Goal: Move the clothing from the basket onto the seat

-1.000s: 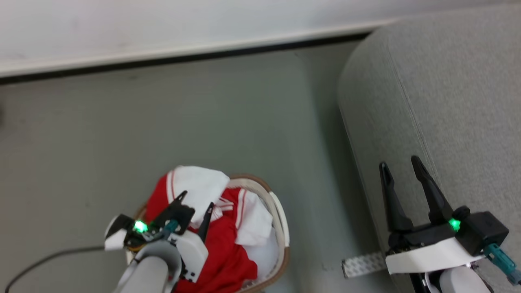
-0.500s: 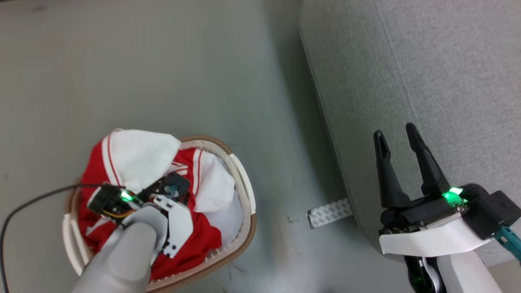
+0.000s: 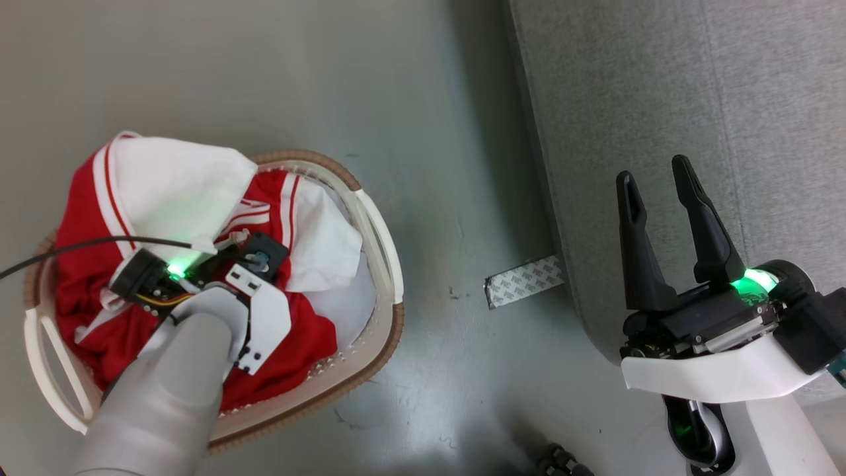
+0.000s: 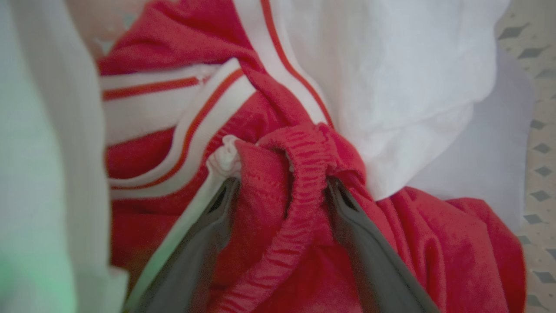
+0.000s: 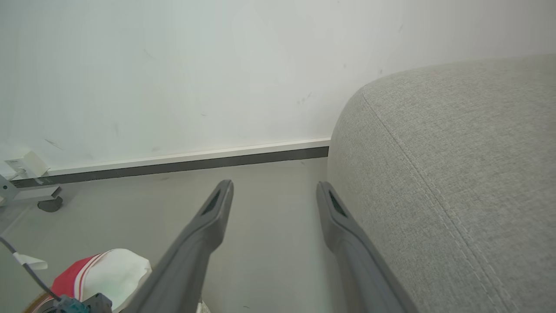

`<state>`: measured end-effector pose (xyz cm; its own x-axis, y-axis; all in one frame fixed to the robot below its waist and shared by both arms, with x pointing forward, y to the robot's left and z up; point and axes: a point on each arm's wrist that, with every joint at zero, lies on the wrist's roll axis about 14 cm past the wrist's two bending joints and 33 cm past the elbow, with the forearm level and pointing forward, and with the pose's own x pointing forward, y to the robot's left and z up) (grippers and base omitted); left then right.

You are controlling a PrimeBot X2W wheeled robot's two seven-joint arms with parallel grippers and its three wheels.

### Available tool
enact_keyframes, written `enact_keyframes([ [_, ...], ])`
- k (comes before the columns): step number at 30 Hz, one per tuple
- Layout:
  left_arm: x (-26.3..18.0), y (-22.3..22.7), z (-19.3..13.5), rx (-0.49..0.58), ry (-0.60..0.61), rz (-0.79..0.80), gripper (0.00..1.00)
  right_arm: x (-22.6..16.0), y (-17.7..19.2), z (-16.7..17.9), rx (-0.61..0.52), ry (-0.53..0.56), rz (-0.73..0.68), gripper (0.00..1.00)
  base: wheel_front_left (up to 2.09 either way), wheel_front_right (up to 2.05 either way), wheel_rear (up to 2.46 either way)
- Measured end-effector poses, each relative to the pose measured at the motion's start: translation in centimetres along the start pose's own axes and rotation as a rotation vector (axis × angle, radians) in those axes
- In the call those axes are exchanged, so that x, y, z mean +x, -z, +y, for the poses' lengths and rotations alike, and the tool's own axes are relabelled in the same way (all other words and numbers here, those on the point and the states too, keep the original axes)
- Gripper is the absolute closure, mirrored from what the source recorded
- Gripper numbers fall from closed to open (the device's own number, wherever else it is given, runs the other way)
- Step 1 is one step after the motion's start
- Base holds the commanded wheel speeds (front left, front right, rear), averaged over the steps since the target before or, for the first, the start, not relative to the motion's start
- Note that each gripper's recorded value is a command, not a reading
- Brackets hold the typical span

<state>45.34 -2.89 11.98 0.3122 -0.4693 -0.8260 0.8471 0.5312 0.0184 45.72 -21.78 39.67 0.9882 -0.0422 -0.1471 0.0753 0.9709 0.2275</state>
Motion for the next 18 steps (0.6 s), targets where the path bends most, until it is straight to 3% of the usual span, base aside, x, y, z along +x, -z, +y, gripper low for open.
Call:
enact_keyframes([
  [3,0.6,0.9,-0.4,-0.009,0.015,0.022,0.02,0.2,0.9,-0.2,-0.006,0.002,0.021,0.00,0.00,0.00,0.00],
  [4,0.6,1.0,-0.5,-0.012,0.018,0.025,0.62,0.3,1.0,-0.2,-0.006,0.002,0.022,0.00,0.00,0.00,0.00],
  [5,0.5,1.0,-0.6,-0.013,0.020,0.025,1.00,0.3,1.0,-0.1,-0.005,0.000,0.022,0.00,0.00,0.00,0.00],
  [18,-6.2,-3.9,-2.1,-0.125,-0.003,-0.157,1.00,-2.3,-1.6,0.2,-0.023,0.010,-0.026,0.00,0.00,0.00,0.00],
])
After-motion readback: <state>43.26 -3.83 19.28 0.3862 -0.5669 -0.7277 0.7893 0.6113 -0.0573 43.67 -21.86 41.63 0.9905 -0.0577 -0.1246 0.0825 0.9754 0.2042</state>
